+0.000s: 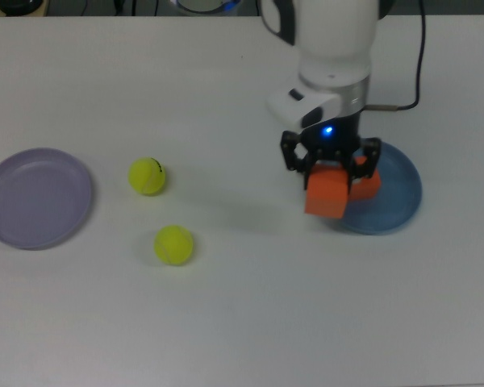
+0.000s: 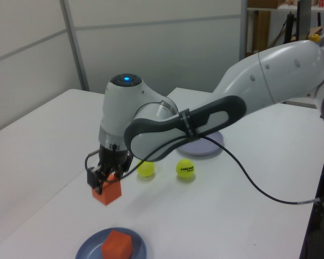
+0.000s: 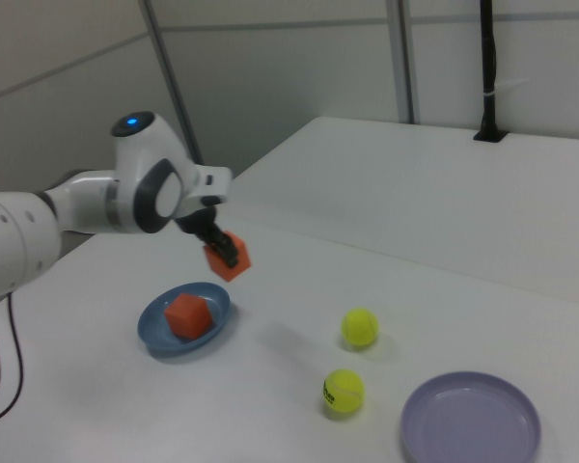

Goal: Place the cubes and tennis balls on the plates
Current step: 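Stack the second cube on the first cube on the blue plate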

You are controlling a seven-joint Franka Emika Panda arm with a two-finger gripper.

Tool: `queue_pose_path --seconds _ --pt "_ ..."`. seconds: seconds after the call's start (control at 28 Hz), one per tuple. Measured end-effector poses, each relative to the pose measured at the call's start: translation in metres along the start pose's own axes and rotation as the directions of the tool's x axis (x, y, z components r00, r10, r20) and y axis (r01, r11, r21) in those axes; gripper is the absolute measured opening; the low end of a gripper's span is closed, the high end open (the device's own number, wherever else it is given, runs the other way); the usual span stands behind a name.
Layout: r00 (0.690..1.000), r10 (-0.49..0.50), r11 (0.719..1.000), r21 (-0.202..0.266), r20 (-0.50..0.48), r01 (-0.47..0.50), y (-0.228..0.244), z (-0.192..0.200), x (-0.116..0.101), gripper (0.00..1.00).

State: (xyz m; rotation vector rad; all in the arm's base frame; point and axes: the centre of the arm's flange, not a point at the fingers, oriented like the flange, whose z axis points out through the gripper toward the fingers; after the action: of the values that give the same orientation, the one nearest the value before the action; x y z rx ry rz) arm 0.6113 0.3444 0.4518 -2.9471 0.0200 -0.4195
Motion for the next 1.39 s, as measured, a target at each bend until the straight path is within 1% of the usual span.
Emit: queue_pose_path --seconds 0.11,0.25,0.43,0.61,0.82,1.14,1.25,1.32,1.36,1.39 --pt "1.000 -0.028 1.000 0.000 0.015 0.028 -0.017 -0.001 -0.020 0.63" --pt "0.999 -0.046 0.998 -0.034 0.028 0.047 -0.035 0.008 -0.048 0.63" --pt "0.998 -0.055 0.995 -0.076 0.038 0.058 -0.046 0.022 -0.071 0.63" --pt "0.996 -0.065 0.995 -0.078 0.056 0.069 -0.053 0.028 -0.085 0.63" --pt "0.996 -0.071 0.994 -0.075 0.061 0.075 -0.057 0.029 -0.090 0.63" --pt "0.995 -0.080 0.993 -0.085 0.061 0.085 -0.055 0.032 -0.091 0.63" --pt "0.995 -0.080 0.992 -0.088 0.064 0.086 -0.054 0.033 -0.093 0.70" --pt "0.995 -0.081 0.992 -0.089 0.066 0.086 -0.054 0.034 -0.093 0.77" --pt "0.994 -0.081 0.992 -0.090 0.068 0.087 -0.054 0.035 -0.094 0.85" --pt "0.994 -0.081 0.992 -0.090 0.068 0.087 -0.054 0.035 -0.094 0.86"
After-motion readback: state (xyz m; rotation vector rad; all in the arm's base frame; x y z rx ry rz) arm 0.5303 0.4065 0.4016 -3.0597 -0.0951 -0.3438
